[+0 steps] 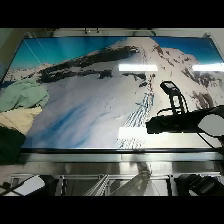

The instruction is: Fold the shirts.

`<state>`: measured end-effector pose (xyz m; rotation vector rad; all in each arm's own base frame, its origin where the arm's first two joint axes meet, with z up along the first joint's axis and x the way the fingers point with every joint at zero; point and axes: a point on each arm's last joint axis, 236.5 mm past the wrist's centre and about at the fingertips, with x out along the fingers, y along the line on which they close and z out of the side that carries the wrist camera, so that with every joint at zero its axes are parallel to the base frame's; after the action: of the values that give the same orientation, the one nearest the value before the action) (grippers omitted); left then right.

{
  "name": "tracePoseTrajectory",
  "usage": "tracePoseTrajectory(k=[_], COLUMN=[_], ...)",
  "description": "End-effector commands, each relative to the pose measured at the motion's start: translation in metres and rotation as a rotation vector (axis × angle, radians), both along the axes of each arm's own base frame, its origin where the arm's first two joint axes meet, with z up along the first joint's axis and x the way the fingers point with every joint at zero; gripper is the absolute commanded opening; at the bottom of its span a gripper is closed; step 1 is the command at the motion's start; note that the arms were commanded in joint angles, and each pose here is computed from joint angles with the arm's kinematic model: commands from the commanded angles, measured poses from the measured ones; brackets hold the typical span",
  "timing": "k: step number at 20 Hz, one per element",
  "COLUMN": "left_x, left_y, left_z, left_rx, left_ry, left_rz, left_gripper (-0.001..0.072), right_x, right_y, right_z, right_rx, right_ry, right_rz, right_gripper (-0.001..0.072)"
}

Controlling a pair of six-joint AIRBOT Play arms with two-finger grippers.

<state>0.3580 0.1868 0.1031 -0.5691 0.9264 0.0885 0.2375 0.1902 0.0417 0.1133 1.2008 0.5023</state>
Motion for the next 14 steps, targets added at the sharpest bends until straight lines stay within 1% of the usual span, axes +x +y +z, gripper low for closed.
tracePoseTrajectory(k=[1,4,6,9,12,13,14], left_x=[0.017,0.050,0.063,0.071,0.098,0.110,0.121], left_y=[0.070,0.077,0.076,0.066,0.044,0.033,0.024], left_z=[-0.058,-0.109,-0.145,-0.191,-0.206,-0.205,-0.202], left_rx=[-0.117,-0.156,-0.124,-0.033,-0.018,-0.017,-0.009], left_ry=[0.055,0.105,0.178,0.334,0.357,0.344,0.327], left_rz=[0.099,0.067,0.022,-0.065,-0.127,-0.150,-0.173], left_gripper=[0.0717,0.0717,0.0717,0.0718,0.0716,0.0697,0.0521], right_x=[0.000,0.000,0.000,0.000,0.000,0.000,0.000], right_y=[0.000,0.000,0.000,0.000,0.000,0.000,0.000], right_z=[0.000,0.000,0.000,0.000,0.000,0.000,0.000], right_rx=[0.000,-0.001,0.000,-0.001,0.000,0.000,-0.001], right_ry=[0.000,0.001,0.001,0.002,0.002,0.002,0.002], right_rz=[0.001,0.001,0.001,0.001,0.001,0.001,0.001], right_gripper=[0.0020,0.0021,0.0020,0.0021,0.0021,0.0020,0.0021])
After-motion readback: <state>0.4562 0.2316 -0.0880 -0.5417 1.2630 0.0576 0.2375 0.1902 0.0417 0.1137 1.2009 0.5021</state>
